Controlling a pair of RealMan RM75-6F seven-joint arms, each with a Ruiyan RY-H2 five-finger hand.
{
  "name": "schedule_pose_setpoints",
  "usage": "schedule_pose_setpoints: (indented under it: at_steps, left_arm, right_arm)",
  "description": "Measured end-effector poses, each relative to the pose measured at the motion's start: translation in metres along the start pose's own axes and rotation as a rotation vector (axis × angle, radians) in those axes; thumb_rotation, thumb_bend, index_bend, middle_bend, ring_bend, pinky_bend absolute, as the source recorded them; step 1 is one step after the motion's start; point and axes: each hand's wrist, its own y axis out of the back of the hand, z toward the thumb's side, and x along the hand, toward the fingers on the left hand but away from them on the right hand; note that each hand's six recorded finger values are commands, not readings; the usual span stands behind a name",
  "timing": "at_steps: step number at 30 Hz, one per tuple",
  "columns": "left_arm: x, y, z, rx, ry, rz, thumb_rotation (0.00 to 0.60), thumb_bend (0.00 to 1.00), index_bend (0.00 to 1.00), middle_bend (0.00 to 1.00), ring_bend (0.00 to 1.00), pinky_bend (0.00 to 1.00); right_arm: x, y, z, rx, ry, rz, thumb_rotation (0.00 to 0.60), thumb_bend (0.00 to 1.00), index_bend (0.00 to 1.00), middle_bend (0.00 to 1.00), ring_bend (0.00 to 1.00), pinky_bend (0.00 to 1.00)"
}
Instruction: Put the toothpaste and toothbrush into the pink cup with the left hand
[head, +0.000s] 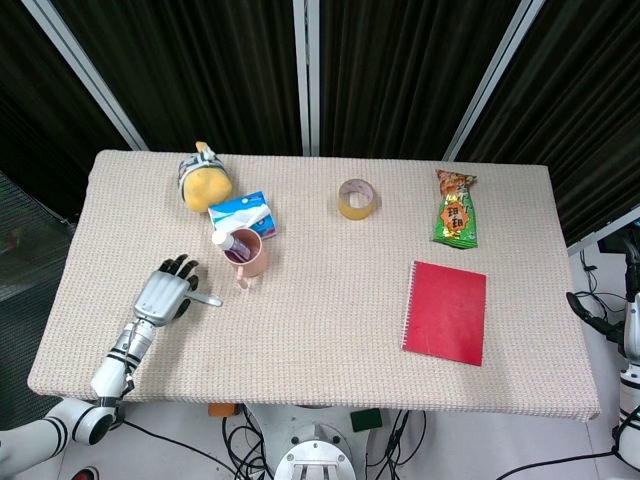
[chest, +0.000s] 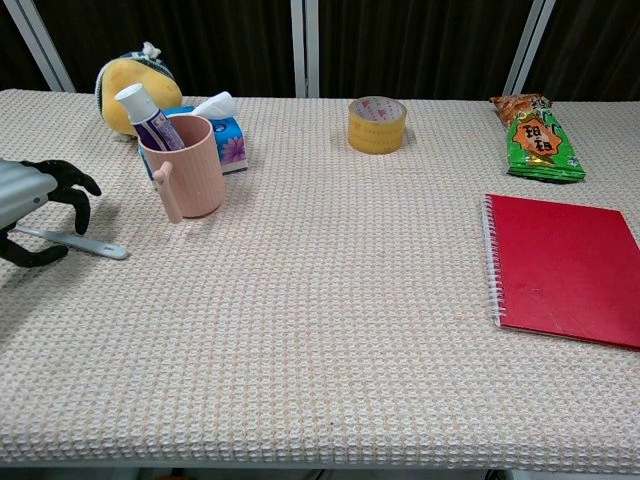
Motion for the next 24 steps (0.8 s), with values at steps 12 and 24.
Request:
schedule_pose_setpoints:
  at_steps: [12,24]
  left_arm:
    - [0.004,-0.006,0.0,0.002,0.004,-0.001,0.6,0.32,0.55,0.19,0.09,0.23]
    - [0.0,0.013,-0.008,-0.179,0.033,0.098,0.6,0.34,0.6,0.3,0.14,0.27]
  right_arm:
    - [0.001,-0.001,-0.002,0.004,-0.007,0.008,0.6,0.45,0.0,0.0,0.0,0.0]
    - [0.0,-0.001,-0.001,0.004,-0.001,0.016,0.6,0.45,0.0,0.0,0.0,0.0]
